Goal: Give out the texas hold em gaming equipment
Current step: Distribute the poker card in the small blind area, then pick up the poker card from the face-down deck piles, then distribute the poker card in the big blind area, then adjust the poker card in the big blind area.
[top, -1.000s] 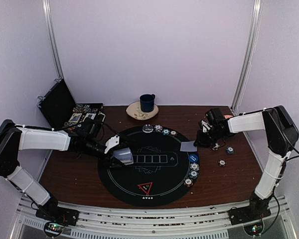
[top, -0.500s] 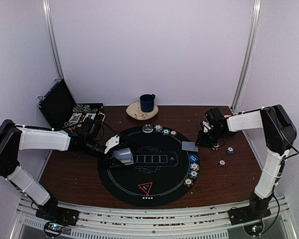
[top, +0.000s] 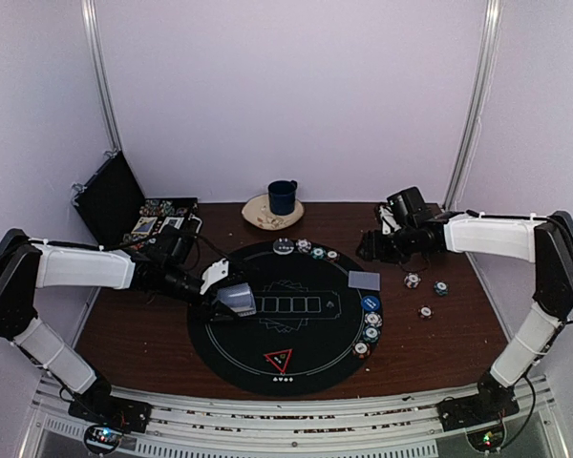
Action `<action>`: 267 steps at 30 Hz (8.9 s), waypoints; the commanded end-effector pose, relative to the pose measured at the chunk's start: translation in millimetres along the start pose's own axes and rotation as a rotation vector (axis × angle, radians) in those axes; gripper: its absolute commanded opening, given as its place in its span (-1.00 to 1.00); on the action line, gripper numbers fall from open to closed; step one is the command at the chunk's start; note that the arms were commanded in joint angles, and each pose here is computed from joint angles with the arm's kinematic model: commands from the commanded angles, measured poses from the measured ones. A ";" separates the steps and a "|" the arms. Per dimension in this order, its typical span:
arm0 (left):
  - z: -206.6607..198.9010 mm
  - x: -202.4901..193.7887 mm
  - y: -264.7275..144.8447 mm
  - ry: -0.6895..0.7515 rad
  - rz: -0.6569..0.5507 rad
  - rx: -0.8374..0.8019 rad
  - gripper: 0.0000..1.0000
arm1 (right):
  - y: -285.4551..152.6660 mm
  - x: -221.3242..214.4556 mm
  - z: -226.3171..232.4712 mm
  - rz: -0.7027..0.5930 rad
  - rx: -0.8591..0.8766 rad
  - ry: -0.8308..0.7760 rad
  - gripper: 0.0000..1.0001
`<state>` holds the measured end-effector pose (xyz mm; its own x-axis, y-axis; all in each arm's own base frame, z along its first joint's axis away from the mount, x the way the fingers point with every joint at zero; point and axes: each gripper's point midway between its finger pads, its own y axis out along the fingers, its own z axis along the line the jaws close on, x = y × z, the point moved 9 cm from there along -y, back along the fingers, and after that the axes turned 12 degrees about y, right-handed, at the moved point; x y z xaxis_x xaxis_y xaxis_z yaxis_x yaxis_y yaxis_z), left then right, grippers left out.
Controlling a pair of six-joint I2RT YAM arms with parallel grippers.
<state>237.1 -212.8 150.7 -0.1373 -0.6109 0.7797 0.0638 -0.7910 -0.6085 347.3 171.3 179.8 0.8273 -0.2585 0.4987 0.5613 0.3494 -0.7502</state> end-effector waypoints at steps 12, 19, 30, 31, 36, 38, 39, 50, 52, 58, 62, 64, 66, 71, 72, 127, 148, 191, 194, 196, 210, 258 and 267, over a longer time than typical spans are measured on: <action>1.1 3.9 -4.2 0.055 -0.028 0.020 -0.96 | 10.8 -77.6 167.1 0.158 0.692 -0.076 0.50; 0.7 3.1 -3.2 0.054 -0.026 0.017 -0.96 | 30.2 -101.1 192.4 0.248 0.816 -0.039 0.58; -0.3 5.2 -5.4 0.059 -0.035 0.018 -0.96 | 51.4 -122.9 219.4 0.309 0.803 -0.056 0.61; -0.2 5.4 -5.8 0.060 -0.036 0.019 -0.96 | 54.5 -125.9 219.4 0.321 0.798 -0.055 0.61; -0.6 5.6 -6.0 0.060 -0.036 0.019 -0.96 | 57.6 -134.7 218.1 0.339 0.786 -0.063 0.61; -0.6 5.5 -6.0 0.061 -0.037 0.018 -0.96 | 57.5 -135.9 215.8 0.337 0.778 -0.063 0.61; -0.6 5.8 -6.0 0.061 -0.038 0.019 -0.96 | 57.2 -136.4 214.5 0.335 0.775 -0.064 0.61; -1.4 5.1 -6.1 0.062 -0.038 0.016 -0.96 | 70.7 -149.1 212.2 0.394 0.764 -0.057 0.62; -1.1 5.3 -6.1 0.062 -0.039 0.016 -0.96 | 72.8 -149.7 213.5 0.393 0.758 -0.060 0.63; -1.6 5.9 -6.6 0.064 -0.040 0.016 -0.96 | 79.4 -150.1 212.1 0.381 0.709 -0.063 0.58; -1.6 5.4 -6.4 0.062 -0.039 0.016 -0.96 | 83.4 -151.2 203.6 0.372 0.629 -0.071 0.40; -1.7 5.3 -5.8 0.062 -0.039 0.013 -0.96 | 83.4 -151.1 199.0 0.376 0.607 -0.075 0.32; -1.4 4.7 -5.5 0.059 -0.039 0.012 -0.96 | 83.4 -151.3 193.3 0.366 0.569 -0.081 0.23; -1.5 4.6 -4.8 0.058 -0.038 0.009 -0.96 | 80.1 -147.6 182.1 0.340 0.522 -0.088 0.03; -1.2 4.6 -5.0 0.057 -0.038 0.010 -0.96 | 78.9 -145.8 180.8 0.331 0.518 -0.090 0.01; 2.2 24.2 -31.6 0.087 -0.033 0.097 -0.96 | 94.7 -127.2 197.3 0.417 0.703 -0.050 -1.00; -2.0 28.8 -37.2 0.103 -0.057 0.091 -0.96 | 136.6 -186.0 255.1 0.579 0.945 0.045 -1.00; -2.0 26.0 -34.4 0.096 -0.054 0.082 -0.96 | 116.0 -161.0 235.5 0.422 0.608 -0.061 0.47; -2.1 26.6 -34.8 0.097 -0.056 0.084 -0.96 | 115.0 -156.9 230.0 0.406 0.576 -0.070 0.48; -1.9 26.1 -34.5 0.095 -0.055 0.084 -0.96 | 111.9 -153.8 227.1 0.393 0.559 -0.074 0.49; -3.2 27.5 -35.6 0.104 -0.066 0.082 -0.96 | 124.7 -196.4 249.2 0.551 0.652 -0.097 0.49; -2.5 26.6 -34.8 0.100 -0.060 0.086 -0.96 | 85.0 -137.4 208.2 0.317 0.552 -0.073 0.54; 1.0 22.1 -31.0 0.087 -0.039 0.096 -0.96 | 20.8 -92.7 200.5 0.180 0.622 -0.065 0.53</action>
<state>226.7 -199.8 187.9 -0.2225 -0.5814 0.7826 0.1337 -0.8134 -0.5662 284.1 397.9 152.5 0.9444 -0.0424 0.3262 0.2212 0.8157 -0.5345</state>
